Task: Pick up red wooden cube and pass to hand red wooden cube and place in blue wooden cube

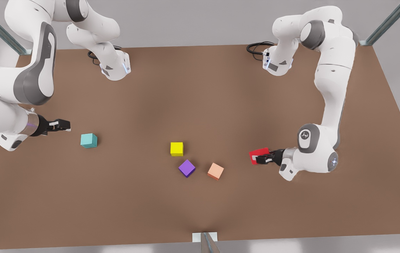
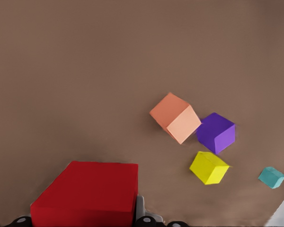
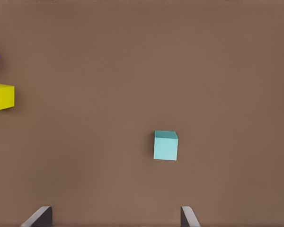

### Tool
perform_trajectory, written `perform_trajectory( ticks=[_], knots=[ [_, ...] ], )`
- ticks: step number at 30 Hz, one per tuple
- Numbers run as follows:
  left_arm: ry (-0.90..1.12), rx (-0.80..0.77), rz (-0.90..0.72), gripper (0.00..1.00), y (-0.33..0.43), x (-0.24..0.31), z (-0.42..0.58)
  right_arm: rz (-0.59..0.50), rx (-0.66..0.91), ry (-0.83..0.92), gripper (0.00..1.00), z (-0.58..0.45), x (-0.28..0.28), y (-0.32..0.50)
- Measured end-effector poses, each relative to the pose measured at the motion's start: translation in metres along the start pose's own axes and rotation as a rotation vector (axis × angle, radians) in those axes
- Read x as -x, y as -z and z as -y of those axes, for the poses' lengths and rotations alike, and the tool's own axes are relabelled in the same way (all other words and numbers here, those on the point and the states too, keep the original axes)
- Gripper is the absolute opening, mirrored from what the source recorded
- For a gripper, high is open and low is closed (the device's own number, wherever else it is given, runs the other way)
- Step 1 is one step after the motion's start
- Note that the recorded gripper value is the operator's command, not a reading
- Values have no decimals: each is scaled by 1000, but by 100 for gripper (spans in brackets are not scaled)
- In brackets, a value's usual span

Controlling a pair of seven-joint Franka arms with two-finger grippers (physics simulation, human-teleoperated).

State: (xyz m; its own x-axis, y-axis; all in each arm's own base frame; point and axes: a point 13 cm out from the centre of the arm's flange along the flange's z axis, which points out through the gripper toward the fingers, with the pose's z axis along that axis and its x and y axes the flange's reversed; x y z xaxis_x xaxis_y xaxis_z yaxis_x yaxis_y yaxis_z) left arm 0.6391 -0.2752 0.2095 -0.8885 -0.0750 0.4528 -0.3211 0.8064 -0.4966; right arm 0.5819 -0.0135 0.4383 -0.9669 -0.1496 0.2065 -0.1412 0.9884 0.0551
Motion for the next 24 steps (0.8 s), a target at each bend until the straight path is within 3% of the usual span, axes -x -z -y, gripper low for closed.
perform_trajectory(
  ticks=[4, 6, 10, 12, 19, 24],
  knots=[
    [-175, -193, -187, 56, -48, -56, 115, 33, 40, 59, 100, -38, 15, 3],
    [-249, -310, -238, 56, -57, -68, 162, 18, 200, 71, 100, -69, 41, -31],
    [-300, -455, -263, 56, -67, -68, 191, -119, 576, 249, 100, -270, 79, -127],
    [-319, -505, -248, 56, -68, -60, 194, -116, 699, 307, 100, -325, 86, -138],
    [-426, -573, -177, 56, -64, -43, 194, 71, 865, 509, 100, -362, 114, -125],
    [-492, -601, -144, 56, -61, -38, 195, 288, 926, 674, 100, -394, 132, -132]
  ],
)
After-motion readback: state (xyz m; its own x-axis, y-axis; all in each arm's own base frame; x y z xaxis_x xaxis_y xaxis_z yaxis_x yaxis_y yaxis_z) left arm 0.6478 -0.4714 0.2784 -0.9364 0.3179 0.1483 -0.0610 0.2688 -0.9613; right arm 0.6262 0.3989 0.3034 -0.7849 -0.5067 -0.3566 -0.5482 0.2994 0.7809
